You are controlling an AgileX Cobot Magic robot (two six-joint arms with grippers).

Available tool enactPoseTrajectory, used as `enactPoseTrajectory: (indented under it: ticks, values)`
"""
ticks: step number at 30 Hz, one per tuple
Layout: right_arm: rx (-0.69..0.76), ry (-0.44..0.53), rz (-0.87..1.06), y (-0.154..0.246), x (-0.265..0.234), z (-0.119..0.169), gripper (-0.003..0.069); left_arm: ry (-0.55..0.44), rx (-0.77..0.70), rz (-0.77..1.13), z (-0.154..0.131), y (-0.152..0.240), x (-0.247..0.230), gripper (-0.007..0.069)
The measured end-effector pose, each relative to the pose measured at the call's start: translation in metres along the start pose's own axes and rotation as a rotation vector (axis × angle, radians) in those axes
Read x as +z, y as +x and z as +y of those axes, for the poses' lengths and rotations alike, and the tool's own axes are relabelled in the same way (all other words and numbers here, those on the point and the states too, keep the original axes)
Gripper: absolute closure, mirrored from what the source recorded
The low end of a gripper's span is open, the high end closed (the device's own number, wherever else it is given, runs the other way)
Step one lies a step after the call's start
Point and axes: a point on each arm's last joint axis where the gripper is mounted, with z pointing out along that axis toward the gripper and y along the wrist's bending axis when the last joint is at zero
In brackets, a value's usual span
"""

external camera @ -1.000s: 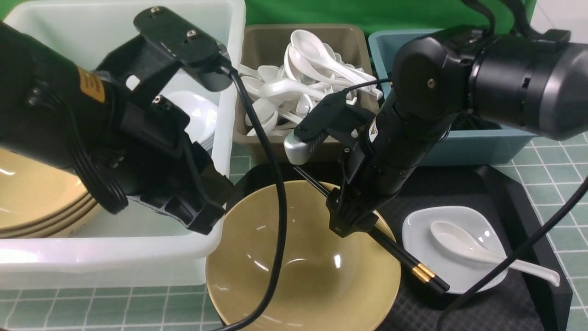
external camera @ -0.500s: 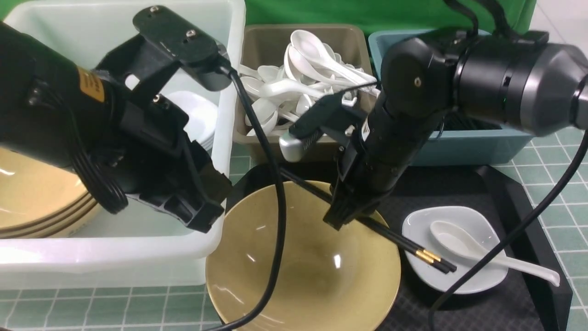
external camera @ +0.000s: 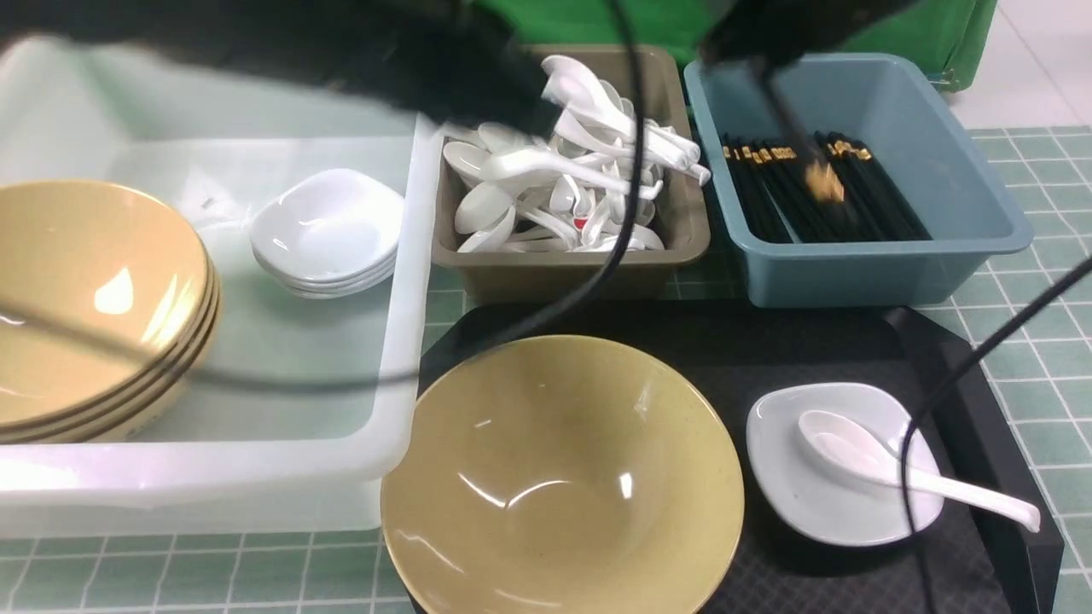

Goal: On blue table put chopsticks spoon bowls plates into blue grey white boxes.

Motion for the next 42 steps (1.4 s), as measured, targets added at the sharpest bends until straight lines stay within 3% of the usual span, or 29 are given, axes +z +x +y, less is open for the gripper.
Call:
enactPoseTrajectory:
  ticks: [6, 11, 13, 17, 18, 19, 20, 22, 25, 27, 32, 36, 42]
  values:
    - [0.186, 0.078, -0.104, 0.01, 0.048, -0.041, 0.0508, -0.023, -0.004, -0.043, 0.007, -0.009, 0.03, 0.0637]
    - [0.247, 0.114, -0.02, 0.045, 0.097, -0.063, 0.0474, -0.012, -0.006, -0.006, 0.007, -0.004, 0.036, 0.0637]
    - [0.258, 0.119, 0.052, 0.059, 0.107, -0.068, 0.0405, -0.003, -0.005, 0.013, 0.006, -0.003, 0.034, 0.0637]
    - [0.212, 0.103, 0.266, 0.068, 0.094, -0.066, 0.019, 0.016, 0.019, 0.038, 0.002, -0.005, 0.017, 0.0637]
    - [0.213, 0.102, 0.28, 0.069, 0.093, -0.066, 0.0181, 0.018, 0.023, 0.039, 0.002, -0.005, 0.014, 0.0637]
    - [0.152, 0.078, 0.361, 0.066, 0.079, -0.064, 0.0122, 0.025, 0.046, 0.04, 0.0, -0.008, 0.002, 0.0637]
    - [0.141, 0.077, 0.355, 0.064, 0.078, -0.064, 0.0115, 0.025, 0.046, 0.04, 0.0, -0.008, 0.002, 0.0637]
    - [-0.002, 0.007, 0.519, 0.058, 0.036, -0.056, 0.0057, 0.053, 0.087, 0.05, -0.006, -0.011, -0.022, 0.0637]
    - [-0.041, -0.027, 0.563, 0.055, 0.014, -0.051, 0.0056, 0.095, 0.107, 0.083, -0.012, -0.01, -0.033, 0.0637]
    - [-0.075, -0.07, 0.565, 0.056, -0.016, -0.038, 0.0076, 0.183, 0.156, 0.174, -0.029, -0.003, -0.038, 0.0637]
    - [-0.159, -0.159, 0.66, 0.096, -0.055, -0.005, 0.0124, 0.283, 0.235, 0.227, -0.056, 0.0, -0.038, 0.0637]
    - [-0.211, -0.233, 0.791, 0.142, -0.059, 0.018, 0.0136, 0.311, 0.263, 0.227, -0.065, 0.003, -0.037, 0.0637]
    - [-0.217, -0.246, 0.861, 0.193, -0.04, 0.025, 0.0139, 0.321, 0.261, 0.305, -0.066, 0.026, -0.024, 0.0637]
